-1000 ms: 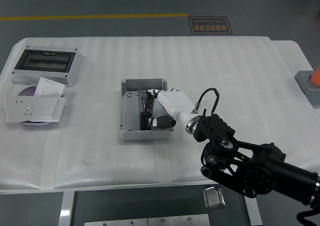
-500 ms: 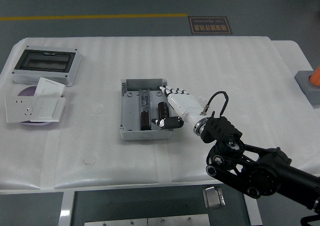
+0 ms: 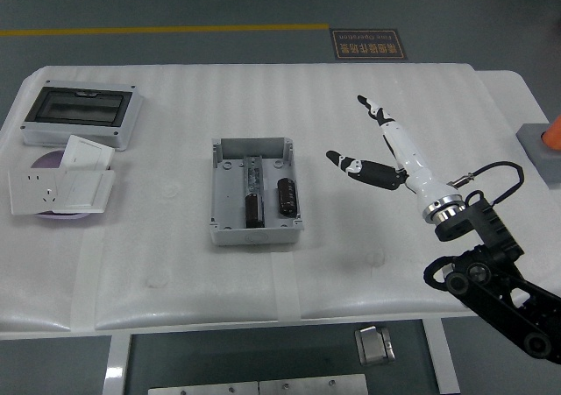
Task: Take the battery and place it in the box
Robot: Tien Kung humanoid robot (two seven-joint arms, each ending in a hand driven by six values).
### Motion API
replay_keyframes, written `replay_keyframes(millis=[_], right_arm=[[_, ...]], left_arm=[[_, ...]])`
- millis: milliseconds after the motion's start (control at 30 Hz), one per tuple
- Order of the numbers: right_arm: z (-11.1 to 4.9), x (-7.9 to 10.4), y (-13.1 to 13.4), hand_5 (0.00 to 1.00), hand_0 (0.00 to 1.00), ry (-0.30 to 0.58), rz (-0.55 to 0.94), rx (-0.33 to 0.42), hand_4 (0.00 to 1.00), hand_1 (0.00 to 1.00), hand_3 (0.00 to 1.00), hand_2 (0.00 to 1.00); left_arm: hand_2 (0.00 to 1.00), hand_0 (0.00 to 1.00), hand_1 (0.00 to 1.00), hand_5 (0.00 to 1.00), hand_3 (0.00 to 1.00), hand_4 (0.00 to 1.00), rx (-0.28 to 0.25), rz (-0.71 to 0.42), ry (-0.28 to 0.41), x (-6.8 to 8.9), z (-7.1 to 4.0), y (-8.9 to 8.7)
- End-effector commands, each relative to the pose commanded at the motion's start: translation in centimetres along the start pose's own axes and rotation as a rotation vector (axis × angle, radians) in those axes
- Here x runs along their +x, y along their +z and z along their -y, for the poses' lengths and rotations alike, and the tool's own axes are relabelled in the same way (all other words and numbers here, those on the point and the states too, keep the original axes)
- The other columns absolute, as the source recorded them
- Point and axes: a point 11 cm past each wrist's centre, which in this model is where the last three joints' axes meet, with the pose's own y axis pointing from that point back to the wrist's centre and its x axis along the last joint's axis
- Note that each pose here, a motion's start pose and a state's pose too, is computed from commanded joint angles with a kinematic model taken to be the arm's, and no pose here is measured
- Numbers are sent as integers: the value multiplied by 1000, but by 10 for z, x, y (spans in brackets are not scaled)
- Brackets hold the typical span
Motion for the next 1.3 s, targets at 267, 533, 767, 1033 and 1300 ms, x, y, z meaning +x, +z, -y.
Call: replay_keyframes(millis=[267,533,767,1033,1300], right_arm=[[-8,64,26,488,998,193,203,-40,885,998,998,998],[-12,120,34,514,998,353,353,-22,889,983,998,998],[-17,146,24,518,998,424,378,63,892,975,998,998],[-22,162,20,535,971,485,382,104,893,896,978,934],[-25,165,24,546,940,502,397,110,884,868,935,915]], left_arm=[[575,585,673,172,586,600,-22,-5,29,6,-1,3],[582,585,672,172,592,599,-30,-11,22,2,-1,5],[584,586,673,170,594,601,-32,-1,26,3,0,4],[584,592,672,173,594,603,-37,-16,31,6,0,3],[584,593,671,176,595,604,-36,-15,31,10,-2,5]])
